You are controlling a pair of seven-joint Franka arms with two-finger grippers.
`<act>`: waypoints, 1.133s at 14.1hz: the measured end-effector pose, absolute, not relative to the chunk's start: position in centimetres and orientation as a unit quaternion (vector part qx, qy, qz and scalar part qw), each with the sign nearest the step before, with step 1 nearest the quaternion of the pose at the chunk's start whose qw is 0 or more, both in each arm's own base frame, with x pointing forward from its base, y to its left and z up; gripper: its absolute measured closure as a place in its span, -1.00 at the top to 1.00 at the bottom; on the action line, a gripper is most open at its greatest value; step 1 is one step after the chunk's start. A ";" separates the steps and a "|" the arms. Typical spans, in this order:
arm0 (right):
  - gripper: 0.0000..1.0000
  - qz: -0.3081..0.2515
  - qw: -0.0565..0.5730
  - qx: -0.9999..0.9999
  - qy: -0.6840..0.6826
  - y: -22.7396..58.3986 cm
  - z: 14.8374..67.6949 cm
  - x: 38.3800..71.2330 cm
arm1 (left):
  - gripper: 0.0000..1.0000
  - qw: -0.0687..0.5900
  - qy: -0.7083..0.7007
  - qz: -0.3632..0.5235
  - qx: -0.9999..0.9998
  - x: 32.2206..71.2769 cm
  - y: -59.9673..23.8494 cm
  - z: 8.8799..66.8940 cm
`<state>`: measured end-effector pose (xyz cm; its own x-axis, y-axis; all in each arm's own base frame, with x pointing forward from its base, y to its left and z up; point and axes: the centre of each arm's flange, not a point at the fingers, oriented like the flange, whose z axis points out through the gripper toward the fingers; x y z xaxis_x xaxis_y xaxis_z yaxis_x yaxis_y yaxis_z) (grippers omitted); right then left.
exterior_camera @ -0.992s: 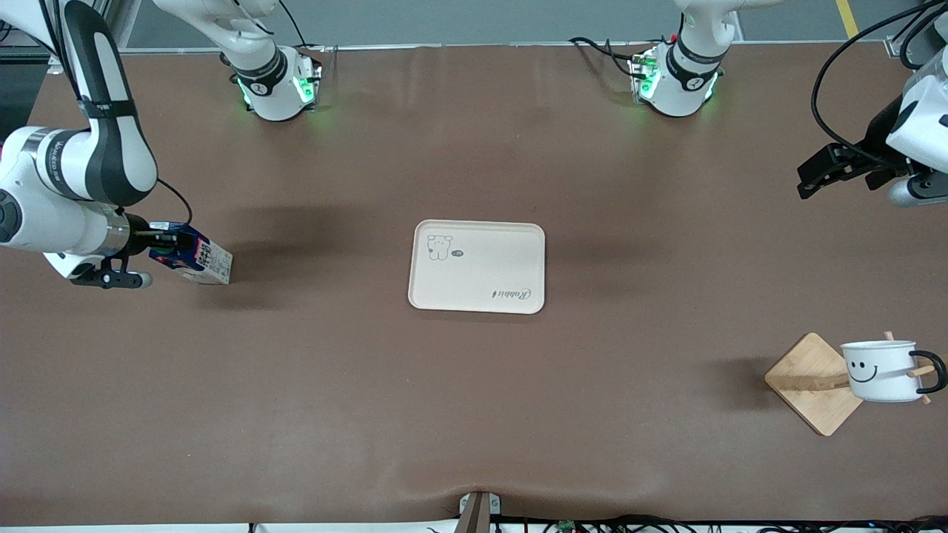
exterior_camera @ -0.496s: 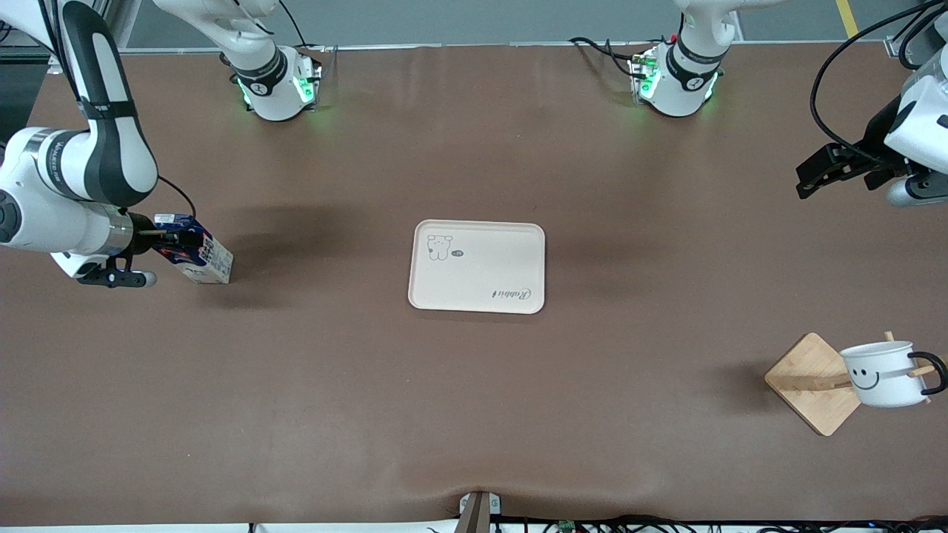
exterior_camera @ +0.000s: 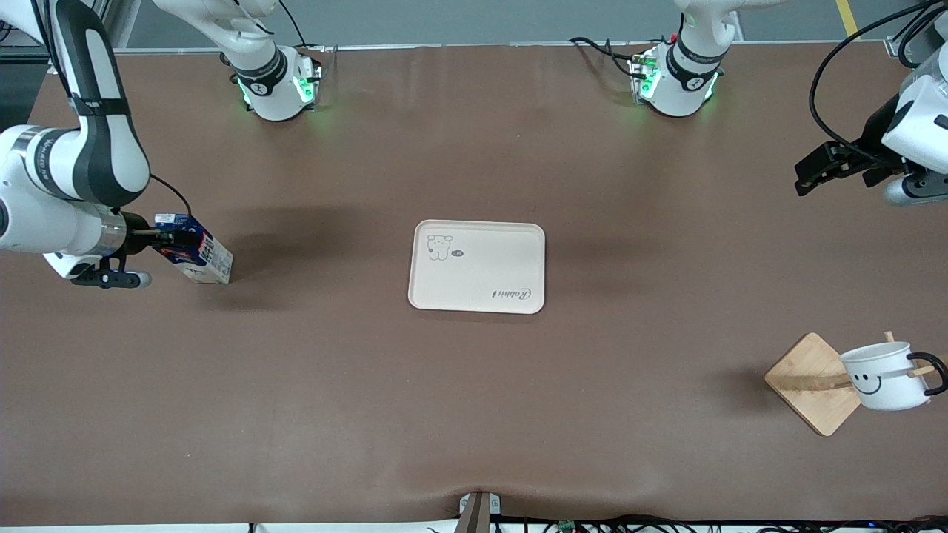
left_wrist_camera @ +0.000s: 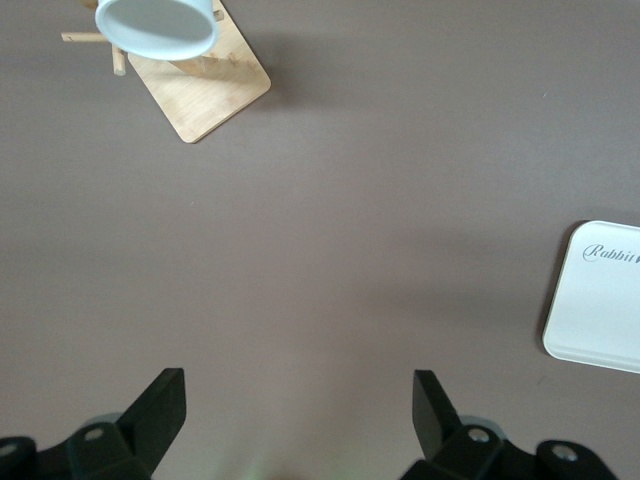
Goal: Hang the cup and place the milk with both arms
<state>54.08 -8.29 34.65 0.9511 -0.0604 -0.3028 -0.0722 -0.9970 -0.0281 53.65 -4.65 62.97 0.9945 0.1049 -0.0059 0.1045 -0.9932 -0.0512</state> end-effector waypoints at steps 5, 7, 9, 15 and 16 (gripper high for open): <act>1.00 0.138 0.019 -0.990 0.031 -8.6 36.3 55.0 | 1.00 0.026 -0.052 0.005 -0.998 53.6 -4.7 63.0; 1.00 0.130 0.018 -0.991 0.030 -8.7 37.0 55.5 | 1.00 0.026 -0.052 0.005 -0.998 53.6 -4.7 63.0; 1.00 0.116 0.016 -0.993 0.025 -8.8 38.1 56.2 | 1.00 0.026 -0.051 0.005 -0.998 53.6 -4.8 63.0; 1.00 0.064 0.011 -0.998 -0.007 -9.3 43.4 59.0 | 1.00 0.026 -0.046 0.005 -0.999 53.6 -5.3 63.0; 1.00 0.055 0.009 -0.998 -0.009 -9.3 44.2 59.5 | 1.00 0.026 -0.046 0.005 -0.999 53.6 -5.3 63.0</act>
<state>59.49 -9.28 44.21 0.9937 0.0198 -0.1102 0.0178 -0.9997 -0.0194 53.57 -5.35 62.97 0.9957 0.0929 -0.0069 0.0924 -0.9944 -0.0519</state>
